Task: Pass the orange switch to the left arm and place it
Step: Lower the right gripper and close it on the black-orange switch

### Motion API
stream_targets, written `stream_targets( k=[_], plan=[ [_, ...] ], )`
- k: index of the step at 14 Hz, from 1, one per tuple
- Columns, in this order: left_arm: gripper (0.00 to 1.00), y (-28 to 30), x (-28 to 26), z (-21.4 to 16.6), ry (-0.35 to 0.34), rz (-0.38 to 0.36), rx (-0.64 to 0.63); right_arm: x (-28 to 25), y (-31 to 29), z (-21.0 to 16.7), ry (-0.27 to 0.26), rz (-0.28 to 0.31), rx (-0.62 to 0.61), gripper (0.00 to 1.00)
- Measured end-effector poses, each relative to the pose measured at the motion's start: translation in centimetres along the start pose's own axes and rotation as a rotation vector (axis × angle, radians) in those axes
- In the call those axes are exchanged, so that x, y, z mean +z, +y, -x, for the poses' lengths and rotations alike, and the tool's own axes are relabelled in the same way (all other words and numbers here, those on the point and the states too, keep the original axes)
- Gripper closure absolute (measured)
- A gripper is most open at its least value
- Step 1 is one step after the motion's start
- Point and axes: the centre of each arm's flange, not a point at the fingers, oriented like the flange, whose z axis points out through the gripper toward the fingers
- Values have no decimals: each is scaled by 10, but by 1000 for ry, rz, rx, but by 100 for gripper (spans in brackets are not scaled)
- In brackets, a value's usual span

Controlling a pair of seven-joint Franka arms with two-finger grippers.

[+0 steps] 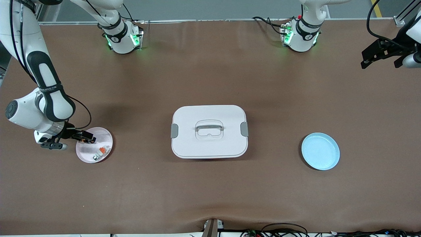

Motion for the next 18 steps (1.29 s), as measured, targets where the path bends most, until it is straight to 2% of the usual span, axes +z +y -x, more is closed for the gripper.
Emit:
stream_targets(
  k=[3,11,14,18],
  plan=[
    [0,0,0,0,0,0,0,-2,3,0,3,0,-82,27],
    [0,0,0,0,0,0,-1,-1,4,0,-7,-7,-101,27],
    [0,0,0,0,0,0,-4,-8,-5,-3,-84,-73,-110,27],
    [0,0,0,0,0,0,-5,-53,-27,-13,-118,-139,-131,27]
  ],
)
